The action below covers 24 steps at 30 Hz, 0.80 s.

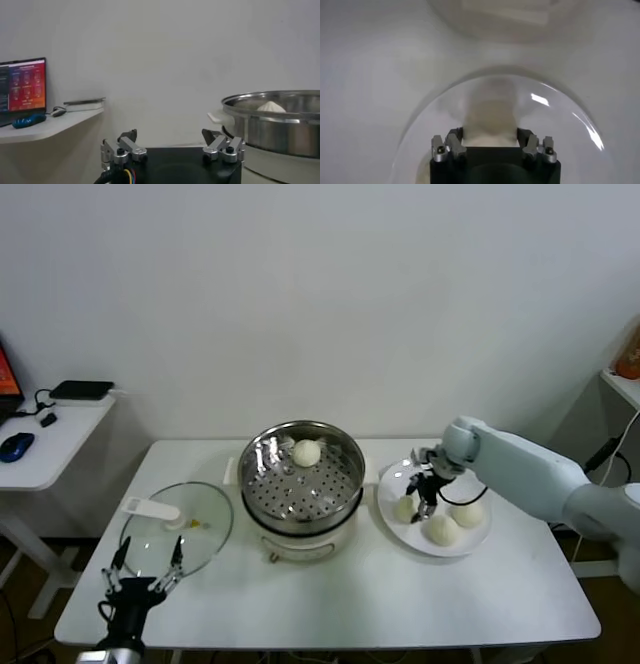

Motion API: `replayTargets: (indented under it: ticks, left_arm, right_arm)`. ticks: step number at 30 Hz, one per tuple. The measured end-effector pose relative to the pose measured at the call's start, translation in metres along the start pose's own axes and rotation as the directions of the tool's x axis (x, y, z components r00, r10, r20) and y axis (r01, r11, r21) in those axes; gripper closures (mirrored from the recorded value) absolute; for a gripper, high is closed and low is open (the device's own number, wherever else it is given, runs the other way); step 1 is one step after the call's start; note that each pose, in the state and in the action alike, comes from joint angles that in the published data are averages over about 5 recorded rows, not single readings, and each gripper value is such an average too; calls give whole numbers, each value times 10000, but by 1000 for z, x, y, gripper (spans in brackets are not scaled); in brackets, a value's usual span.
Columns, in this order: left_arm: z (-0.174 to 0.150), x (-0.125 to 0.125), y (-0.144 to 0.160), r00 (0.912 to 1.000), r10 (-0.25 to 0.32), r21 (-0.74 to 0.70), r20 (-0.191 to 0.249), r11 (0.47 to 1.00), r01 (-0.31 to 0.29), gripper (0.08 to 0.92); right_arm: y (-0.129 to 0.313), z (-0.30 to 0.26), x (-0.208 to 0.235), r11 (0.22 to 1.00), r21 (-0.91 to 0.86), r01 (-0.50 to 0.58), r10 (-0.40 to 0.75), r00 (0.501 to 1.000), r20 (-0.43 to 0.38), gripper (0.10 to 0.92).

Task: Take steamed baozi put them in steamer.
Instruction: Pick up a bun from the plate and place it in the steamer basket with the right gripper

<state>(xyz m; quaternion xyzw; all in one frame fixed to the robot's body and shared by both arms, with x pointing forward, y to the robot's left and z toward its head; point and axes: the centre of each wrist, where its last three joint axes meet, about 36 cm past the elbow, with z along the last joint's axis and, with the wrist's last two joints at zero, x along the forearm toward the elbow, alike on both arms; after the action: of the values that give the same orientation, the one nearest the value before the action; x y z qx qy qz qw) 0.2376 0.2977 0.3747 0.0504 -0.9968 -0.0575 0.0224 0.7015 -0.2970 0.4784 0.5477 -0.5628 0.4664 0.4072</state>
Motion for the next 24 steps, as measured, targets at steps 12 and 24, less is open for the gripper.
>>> replayTargets:
  ticks: [12, 24]
  left_arm:
    - [-3, -4, -1, 10000, 5, 7, 55, 10000, -5, 177]
    - [-2, -1, -1, 10000, 88, -64, 23, 9999, -88, 177]
  right_arm:
    - [-26, -38, 115, 9972, 162, -726, 714, 9952, 675, 326]
    - [-42, -128, 194, 9941, 299, -1042, 964, 9760, 1951, 322]
